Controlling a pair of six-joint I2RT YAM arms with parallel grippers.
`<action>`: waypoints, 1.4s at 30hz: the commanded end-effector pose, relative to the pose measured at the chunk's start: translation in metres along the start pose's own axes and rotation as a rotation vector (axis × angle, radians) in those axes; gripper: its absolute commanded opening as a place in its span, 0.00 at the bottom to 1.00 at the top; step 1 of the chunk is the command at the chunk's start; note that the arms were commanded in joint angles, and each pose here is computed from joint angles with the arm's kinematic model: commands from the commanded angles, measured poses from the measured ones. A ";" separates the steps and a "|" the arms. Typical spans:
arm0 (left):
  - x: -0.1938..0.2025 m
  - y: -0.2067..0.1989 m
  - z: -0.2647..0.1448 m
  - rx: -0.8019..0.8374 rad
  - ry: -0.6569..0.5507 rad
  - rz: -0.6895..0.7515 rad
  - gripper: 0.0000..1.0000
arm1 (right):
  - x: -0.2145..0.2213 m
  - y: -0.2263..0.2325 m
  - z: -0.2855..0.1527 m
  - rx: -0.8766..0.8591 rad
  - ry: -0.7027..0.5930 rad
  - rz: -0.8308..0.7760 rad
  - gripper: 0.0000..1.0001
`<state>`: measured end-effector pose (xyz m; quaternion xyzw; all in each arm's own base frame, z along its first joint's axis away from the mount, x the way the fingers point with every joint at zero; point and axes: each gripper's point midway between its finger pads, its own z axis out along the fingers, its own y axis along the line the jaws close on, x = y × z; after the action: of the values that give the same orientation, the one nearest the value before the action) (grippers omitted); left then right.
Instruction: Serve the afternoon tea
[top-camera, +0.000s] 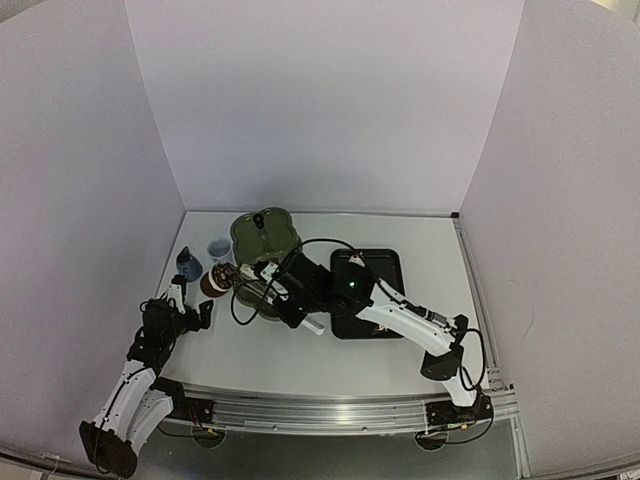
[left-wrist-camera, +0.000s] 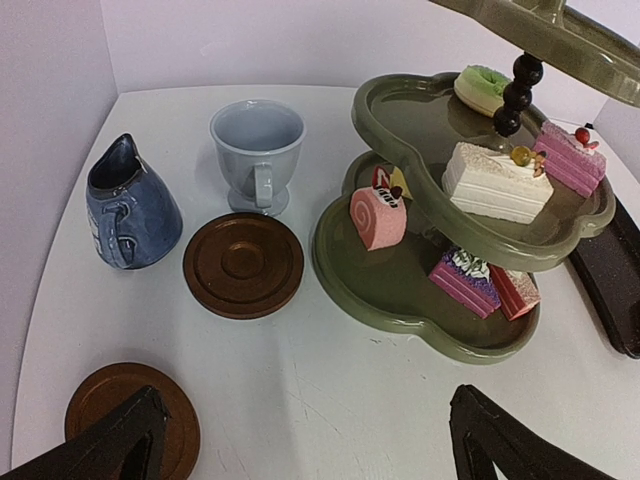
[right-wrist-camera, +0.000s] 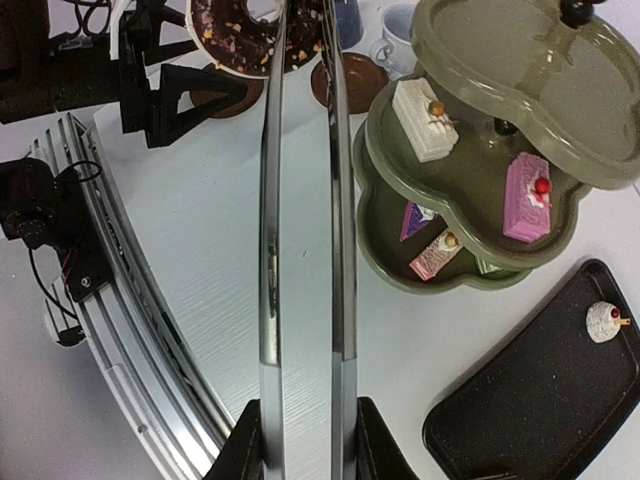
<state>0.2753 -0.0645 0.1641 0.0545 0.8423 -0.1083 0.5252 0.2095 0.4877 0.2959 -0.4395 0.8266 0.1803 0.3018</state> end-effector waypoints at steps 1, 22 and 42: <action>-0.010 0.002 -0.002 -0.009 -0.041 0.004 0.99 | -0.027 0.000 0.009 0.053 -0.108 -0.059 0.00; -0.010 0.001 -0.002 0.001 -0.041 0.000 0.99 | 0.043 -0.049 0.016 0.299 0.077 -0.032 0.00; -0.065 -0.086 -0.031 0.508 -0.095 -0.137 0.97 | 0.021 -0.029 0.024 0.246 0.016 0.059 0.00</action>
<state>0.2613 -0.1340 0.2334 0.1203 0.7740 -0.3317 0.5258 0.2311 0.4582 0.2460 -0.4011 0.8572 0.0509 0.3191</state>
